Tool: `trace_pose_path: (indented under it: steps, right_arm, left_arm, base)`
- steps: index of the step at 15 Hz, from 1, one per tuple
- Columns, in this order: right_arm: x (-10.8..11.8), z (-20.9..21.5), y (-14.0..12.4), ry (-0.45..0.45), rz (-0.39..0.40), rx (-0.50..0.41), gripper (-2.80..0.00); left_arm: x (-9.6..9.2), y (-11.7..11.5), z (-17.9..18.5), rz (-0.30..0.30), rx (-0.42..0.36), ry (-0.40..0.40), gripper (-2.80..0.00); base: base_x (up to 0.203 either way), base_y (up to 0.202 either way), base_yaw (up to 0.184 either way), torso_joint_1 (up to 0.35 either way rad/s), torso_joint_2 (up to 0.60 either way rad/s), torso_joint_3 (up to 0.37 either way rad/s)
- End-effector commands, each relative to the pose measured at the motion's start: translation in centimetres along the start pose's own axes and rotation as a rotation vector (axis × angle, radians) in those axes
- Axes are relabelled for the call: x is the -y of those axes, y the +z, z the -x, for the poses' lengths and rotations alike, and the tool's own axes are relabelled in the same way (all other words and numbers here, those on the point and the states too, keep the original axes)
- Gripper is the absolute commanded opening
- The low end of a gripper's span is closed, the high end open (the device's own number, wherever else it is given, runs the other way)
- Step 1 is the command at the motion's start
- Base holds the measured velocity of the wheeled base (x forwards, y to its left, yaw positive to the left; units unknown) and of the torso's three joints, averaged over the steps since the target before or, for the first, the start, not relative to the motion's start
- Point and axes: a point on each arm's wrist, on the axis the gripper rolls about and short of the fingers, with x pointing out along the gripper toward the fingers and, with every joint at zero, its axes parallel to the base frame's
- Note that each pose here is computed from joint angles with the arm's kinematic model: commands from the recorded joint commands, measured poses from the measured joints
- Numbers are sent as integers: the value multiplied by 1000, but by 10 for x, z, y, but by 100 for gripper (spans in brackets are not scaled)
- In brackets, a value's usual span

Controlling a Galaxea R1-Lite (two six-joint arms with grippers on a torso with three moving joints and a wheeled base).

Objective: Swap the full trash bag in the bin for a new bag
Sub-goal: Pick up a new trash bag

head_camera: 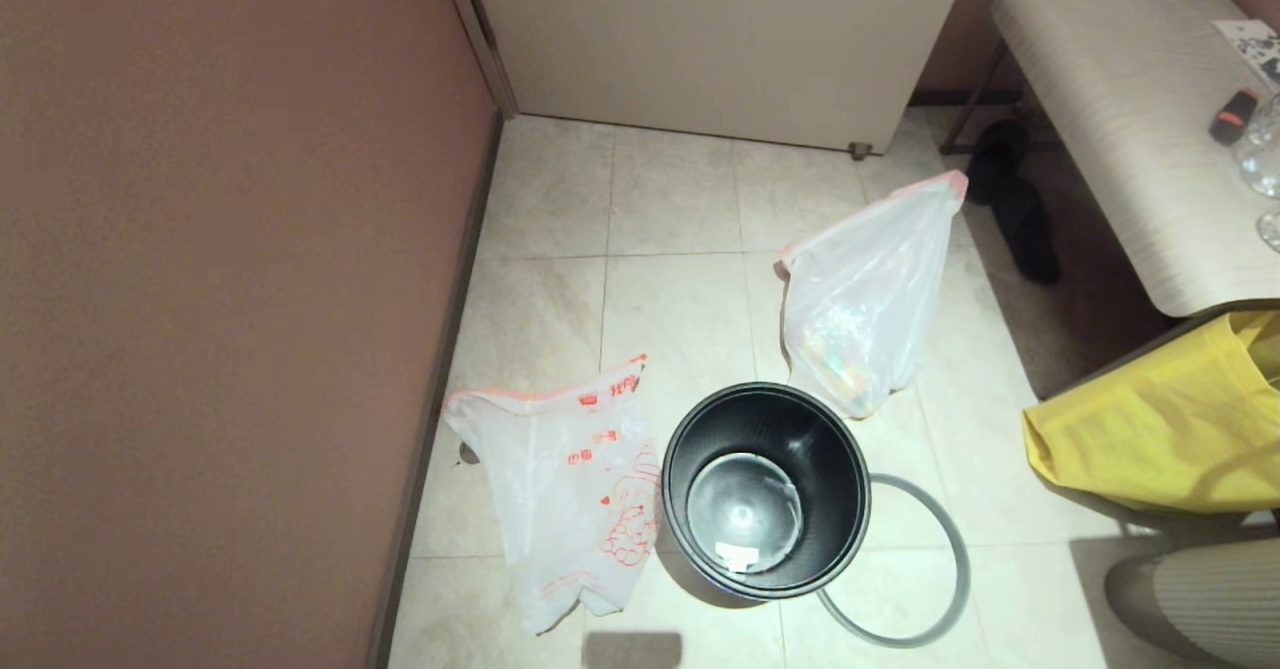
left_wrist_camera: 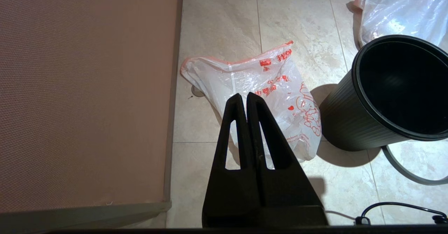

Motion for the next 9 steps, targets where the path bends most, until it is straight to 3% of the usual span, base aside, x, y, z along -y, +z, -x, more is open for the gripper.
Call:
trace_pose_path:
  steps: [1,4,7,9]
  right_arm:
    - [0,4,-12,5,6,62,-280]
    - [5,-2,-17,-98,20,240,-280]
    - [14,-36,-29,-177,25,396,-280]
    - [18,-51,-34,-211,19,451,-280]
  left_arm:
    - [0,0,0,1,1,1,-280]
    - [0,0,0,1,1,1,-280]
    - [0,0,0,1,1,1,-280]
    - [0,0,0,1,1,1,-280]
  base:
    - [0,0,0,0,0,0]
    - [0,0,0,0,0,0]
    - [0,0,0,0,0,0]
    - [0,0,0,0,0,0]
